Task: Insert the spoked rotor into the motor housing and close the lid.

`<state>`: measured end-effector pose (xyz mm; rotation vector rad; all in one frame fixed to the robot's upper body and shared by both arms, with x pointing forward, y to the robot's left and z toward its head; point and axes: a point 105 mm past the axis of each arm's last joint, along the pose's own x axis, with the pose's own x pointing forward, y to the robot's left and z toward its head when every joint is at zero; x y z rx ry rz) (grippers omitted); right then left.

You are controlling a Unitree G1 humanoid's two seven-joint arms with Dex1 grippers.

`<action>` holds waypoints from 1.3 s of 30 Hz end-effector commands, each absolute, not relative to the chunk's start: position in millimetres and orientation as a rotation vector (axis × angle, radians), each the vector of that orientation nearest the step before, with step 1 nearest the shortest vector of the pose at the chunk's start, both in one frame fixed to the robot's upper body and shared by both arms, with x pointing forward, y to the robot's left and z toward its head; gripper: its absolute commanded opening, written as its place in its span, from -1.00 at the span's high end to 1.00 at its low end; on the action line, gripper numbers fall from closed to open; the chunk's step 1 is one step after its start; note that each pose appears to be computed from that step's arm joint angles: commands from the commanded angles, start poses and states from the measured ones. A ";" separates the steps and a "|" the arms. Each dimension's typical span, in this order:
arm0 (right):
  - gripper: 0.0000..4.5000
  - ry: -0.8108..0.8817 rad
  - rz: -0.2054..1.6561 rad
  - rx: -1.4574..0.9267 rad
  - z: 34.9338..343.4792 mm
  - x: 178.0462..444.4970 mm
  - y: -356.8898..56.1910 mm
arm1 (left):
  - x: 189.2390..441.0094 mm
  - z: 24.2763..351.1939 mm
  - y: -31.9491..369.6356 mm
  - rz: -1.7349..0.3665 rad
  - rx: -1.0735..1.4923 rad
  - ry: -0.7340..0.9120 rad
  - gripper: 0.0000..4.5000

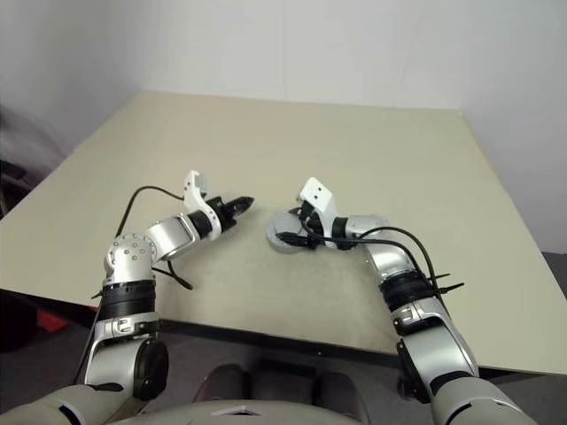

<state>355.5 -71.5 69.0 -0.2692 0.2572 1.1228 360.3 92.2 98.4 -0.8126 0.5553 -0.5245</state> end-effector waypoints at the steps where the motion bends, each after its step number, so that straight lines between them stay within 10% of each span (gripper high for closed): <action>1: -0.40 0.384 1.039 -0.291 39.8 354.8 -91.7 | 356.9 105.1 73.2 -0.624 -0.774 0.586 0.99; 26: -0.40 0.373 1.023 -0.193 64.1 358.6 -84.0 | 340.0 67.8 68.5 -0.605 -0.705 0.868 0.99; 30: -0.98 0.361 1.073 -0.202 65.6 353.1 -81.1 | 339.6 70.2 67.2 -0.618 -0.721 0.862 1.00; 39: -0.98 0.205 1.298 -0.010 105.9 320.4 -62.8 | 335.9 79.1 58.5 -0.684 -0.749 0.848 1.00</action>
